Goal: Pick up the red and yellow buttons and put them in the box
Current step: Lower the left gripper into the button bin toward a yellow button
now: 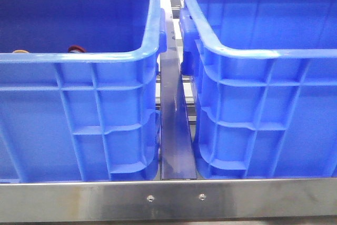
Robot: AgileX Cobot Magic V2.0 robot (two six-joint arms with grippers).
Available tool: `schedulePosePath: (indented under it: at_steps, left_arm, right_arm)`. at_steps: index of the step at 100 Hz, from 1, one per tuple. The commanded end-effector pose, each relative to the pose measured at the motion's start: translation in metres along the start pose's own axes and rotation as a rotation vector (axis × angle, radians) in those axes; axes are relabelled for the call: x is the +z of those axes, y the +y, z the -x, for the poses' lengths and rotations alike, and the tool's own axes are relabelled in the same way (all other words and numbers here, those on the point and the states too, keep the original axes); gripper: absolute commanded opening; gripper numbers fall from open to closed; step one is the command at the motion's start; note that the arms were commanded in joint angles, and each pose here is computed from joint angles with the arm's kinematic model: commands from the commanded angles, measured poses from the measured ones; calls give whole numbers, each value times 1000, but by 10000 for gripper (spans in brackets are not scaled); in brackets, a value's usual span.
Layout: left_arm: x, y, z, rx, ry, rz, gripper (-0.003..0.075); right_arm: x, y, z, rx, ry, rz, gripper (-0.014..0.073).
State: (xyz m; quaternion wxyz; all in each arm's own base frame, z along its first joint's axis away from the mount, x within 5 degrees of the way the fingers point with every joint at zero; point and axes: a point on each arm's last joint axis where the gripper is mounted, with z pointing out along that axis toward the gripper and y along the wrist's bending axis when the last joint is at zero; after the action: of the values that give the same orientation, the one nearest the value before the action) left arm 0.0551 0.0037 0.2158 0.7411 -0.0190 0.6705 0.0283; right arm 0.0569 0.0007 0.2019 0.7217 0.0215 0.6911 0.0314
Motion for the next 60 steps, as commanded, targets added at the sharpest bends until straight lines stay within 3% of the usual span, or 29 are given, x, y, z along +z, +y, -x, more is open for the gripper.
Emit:
schedulePosePath:
  at_steps: [1, 25, 60]
  left_arm:
    - [-6, 0, 29, -25, -162, -4, -20]
    - [-16, 1, 86, -27, -234, -6, -20]
    - [24, 1, 140, -25, 117, -10, -20]
  right_arm:
    - [-2, 0, 7, -11, -97, 4, -58]
    - [-2, 0, 7, -11, -97, 4, -58]
    - [-2, 0, 7, -11, -97, 4, -58]
